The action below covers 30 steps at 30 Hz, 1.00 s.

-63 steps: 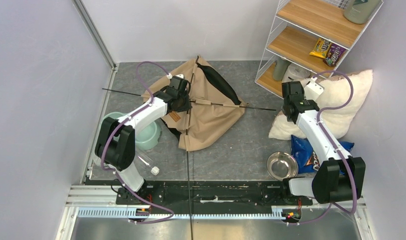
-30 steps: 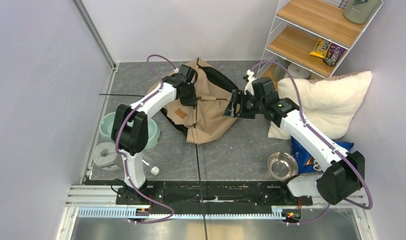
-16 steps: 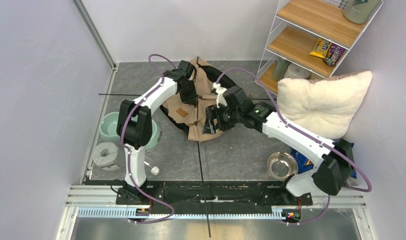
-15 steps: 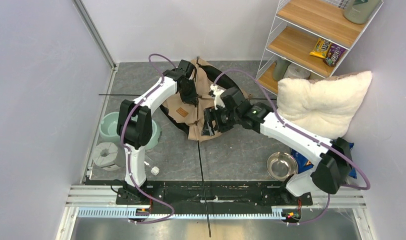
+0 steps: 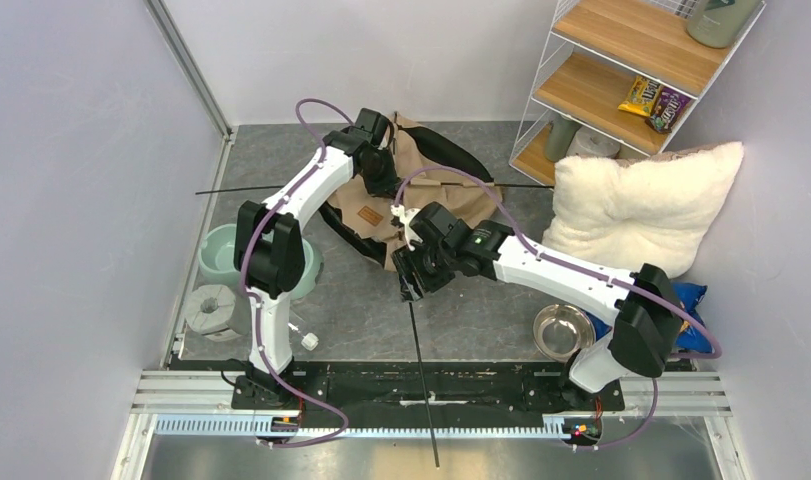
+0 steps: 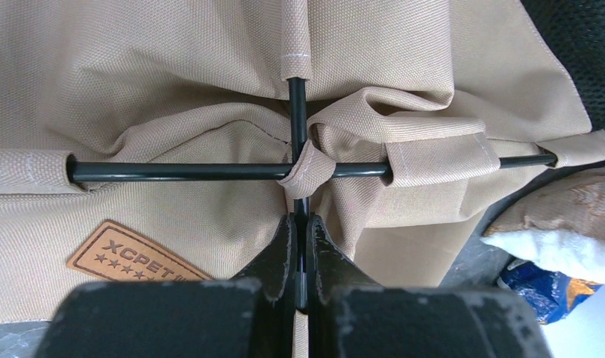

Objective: Set up the pet tent

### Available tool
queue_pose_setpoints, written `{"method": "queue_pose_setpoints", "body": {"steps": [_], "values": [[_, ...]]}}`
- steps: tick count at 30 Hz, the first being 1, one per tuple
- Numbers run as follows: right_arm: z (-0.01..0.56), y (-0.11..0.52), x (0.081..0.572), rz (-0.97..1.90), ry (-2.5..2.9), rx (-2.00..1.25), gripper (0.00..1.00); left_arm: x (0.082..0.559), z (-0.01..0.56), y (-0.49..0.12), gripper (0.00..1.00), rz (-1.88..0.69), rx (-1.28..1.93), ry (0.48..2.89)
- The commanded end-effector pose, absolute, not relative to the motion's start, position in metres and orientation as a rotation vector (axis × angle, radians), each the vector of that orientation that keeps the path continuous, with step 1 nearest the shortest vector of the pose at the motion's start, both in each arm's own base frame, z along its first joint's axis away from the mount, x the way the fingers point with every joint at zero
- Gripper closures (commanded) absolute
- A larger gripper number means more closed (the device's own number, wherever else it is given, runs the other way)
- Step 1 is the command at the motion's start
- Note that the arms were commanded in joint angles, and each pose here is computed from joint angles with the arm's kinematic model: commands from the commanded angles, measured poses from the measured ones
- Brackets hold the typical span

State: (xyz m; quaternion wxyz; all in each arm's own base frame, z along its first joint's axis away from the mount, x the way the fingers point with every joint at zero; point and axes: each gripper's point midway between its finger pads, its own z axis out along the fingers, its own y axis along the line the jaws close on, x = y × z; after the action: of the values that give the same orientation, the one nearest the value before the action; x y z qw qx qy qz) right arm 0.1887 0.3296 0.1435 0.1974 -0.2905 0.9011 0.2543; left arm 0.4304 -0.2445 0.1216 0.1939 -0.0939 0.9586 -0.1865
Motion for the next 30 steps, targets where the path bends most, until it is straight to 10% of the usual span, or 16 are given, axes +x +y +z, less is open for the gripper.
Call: {"method": "queue_pose_setpoints", "body": {"steps": [1, 6, 11, 23, 30], "values": [[0.146, 0.326, 0.176, 0.712, 2.535, -0.844, 0.36, 0.484, 0.175, -0.252, 0.98, -0.615, -0.309, 2.432], [0.134, 0.325, 0.167, 0.716, 2.587, -0.840, 0.51, 0.488, 0.183, -0.255, 0.98, -0.636, -0.312, 2.409], [0.131, 0.324, 0.176, 0.670, 2.602, -0.750, 1.00, 0.490, 0.190, -0.259, 0.98, -0.665, -0.293, 2.391], [0.184, 0.311, 0.230, 0.623, 2.316, -0.424, 1.00, 0.484, 0.228, -0.268, 0.48, -0.783, -0.227, 2.321], [0.206, 0.311, 0.240, 0.678, 2.193, -0.343, 1.00, 0.479, 0.255, -0.270, 0.37, -0.832, -0.185, 2.268]]}}
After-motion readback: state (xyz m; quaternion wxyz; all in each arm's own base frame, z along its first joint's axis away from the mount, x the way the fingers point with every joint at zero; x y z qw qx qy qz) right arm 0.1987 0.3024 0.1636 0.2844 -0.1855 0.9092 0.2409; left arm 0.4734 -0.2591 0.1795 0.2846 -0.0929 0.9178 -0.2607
